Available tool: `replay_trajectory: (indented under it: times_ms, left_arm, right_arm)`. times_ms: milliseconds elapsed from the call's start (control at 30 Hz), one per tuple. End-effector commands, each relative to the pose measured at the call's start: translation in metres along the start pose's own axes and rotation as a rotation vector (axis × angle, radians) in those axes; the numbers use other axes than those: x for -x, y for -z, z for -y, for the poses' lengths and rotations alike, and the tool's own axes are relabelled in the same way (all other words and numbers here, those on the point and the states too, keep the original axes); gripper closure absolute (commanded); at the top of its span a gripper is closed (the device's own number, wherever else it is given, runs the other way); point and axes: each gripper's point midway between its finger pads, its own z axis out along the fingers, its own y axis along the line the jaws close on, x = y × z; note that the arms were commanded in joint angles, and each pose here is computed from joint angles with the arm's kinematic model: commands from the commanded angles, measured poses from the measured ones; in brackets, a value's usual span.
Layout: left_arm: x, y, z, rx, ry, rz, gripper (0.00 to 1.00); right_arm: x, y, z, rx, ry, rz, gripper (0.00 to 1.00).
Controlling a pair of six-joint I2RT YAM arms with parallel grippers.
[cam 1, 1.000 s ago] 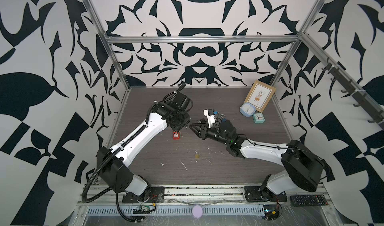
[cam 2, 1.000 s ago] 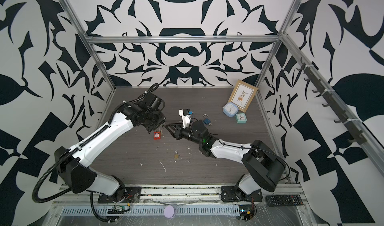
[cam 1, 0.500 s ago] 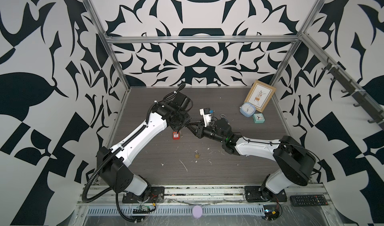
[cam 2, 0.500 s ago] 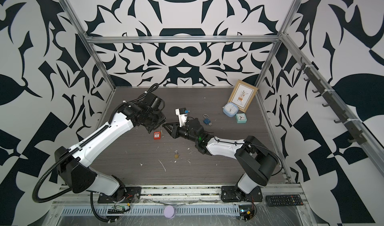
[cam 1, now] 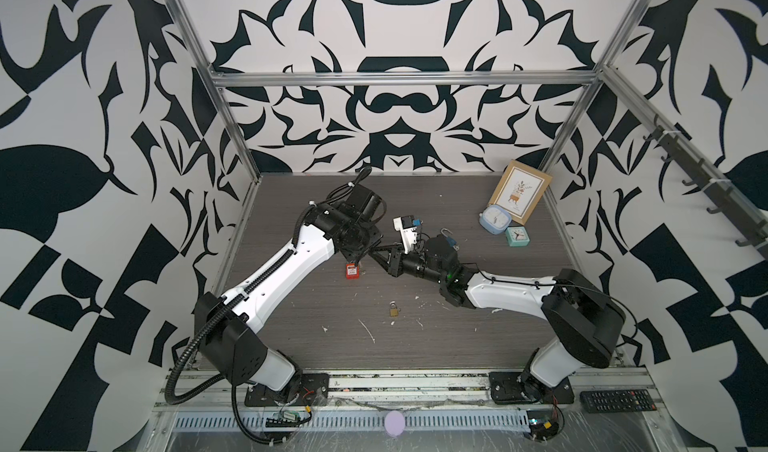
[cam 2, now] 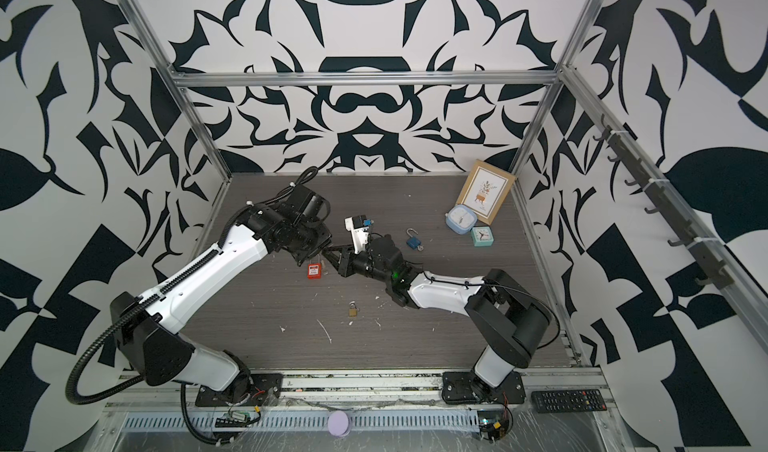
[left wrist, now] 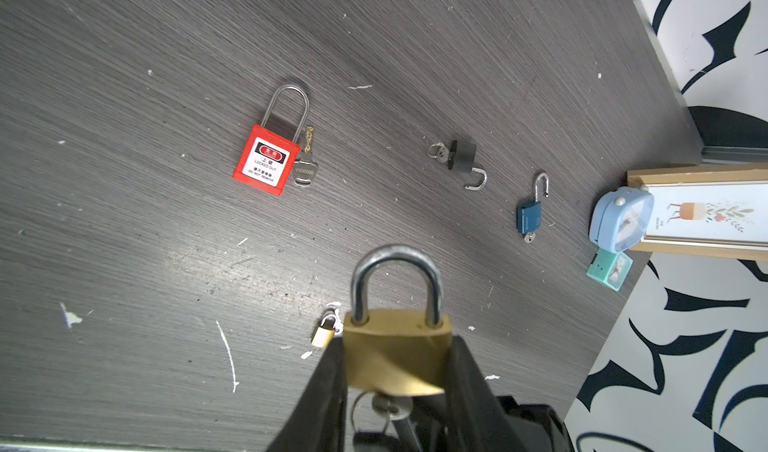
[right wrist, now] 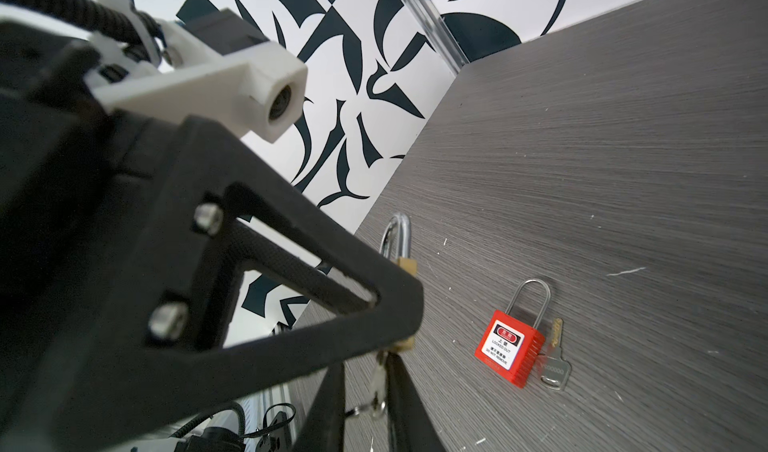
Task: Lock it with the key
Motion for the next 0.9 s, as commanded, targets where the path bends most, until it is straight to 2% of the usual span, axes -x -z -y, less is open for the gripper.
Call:
replay_trajectory:
  times_ms: [0, 333, 567, 867]
  left_arm:
    - [-0.001, -0.006, -0.007, 0.037, 0.001, 0.002, 1.00]
    - [-0.001, -0.005, -0.007, 0.033, 0.001, 0.003, 1.00]
    - [-0.001, -0.006, -0.006, 0.033, 0.000, -0.001, 1.00]
    - [-0.001, -0.005, -0.007, 0.040, 0.001, -0.002, 1.00]
  right_arm:
    - [0.017, -0.003, -0.026, 0.064, 0.052, 0.030, 0.81]
    - [0.013, 0.002, -0.015, -0.034, 0.142, 0.006, 0.83]
    - [0.016, 0.005, -0.012, -0.057, 0.175, 0.022, 1.00]
    - [0.011, 0.004, -0.012, -0.069, 0.207, -0.005, 1.00]
